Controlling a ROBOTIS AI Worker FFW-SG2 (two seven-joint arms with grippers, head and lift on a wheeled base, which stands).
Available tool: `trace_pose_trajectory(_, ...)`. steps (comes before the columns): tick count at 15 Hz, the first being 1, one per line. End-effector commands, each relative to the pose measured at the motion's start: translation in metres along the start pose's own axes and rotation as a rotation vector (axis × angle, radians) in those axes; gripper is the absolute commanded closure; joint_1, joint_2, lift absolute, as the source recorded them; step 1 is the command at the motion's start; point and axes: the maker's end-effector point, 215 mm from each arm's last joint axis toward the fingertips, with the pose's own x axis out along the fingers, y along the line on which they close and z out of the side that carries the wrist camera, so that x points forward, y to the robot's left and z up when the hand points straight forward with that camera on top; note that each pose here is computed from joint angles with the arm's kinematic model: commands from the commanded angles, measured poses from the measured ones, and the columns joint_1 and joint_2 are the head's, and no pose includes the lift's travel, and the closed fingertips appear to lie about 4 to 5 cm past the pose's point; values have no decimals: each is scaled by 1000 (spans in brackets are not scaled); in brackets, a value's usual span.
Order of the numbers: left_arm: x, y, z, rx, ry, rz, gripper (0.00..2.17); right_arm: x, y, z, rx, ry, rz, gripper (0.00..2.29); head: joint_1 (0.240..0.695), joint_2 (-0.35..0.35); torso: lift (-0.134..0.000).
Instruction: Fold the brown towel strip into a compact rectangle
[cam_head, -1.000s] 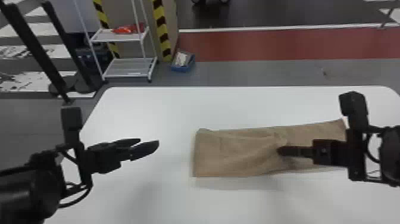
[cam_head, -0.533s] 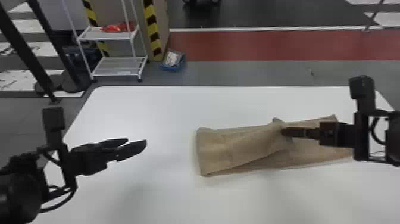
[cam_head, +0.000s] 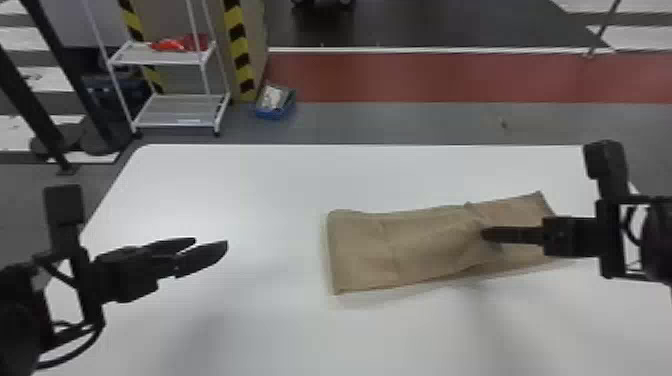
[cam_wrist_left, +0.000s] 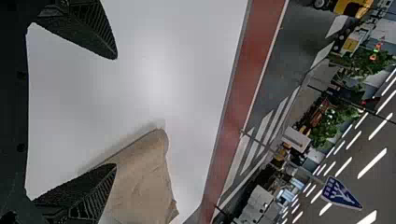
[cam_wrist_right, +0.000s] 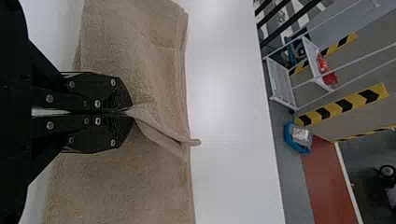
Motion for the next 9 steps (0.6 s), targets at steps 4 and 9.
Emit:
trace_pose_trajectory(4,6,-6,-4,8,15,-11,60,6,-25,-17,1,26,-40,505,695,-29,-120)
trace_pose_trajectory(9,5,-5,-4,8,15,-11,60,14,-37,-13,-6,43,-77,329,695,-41,-120)
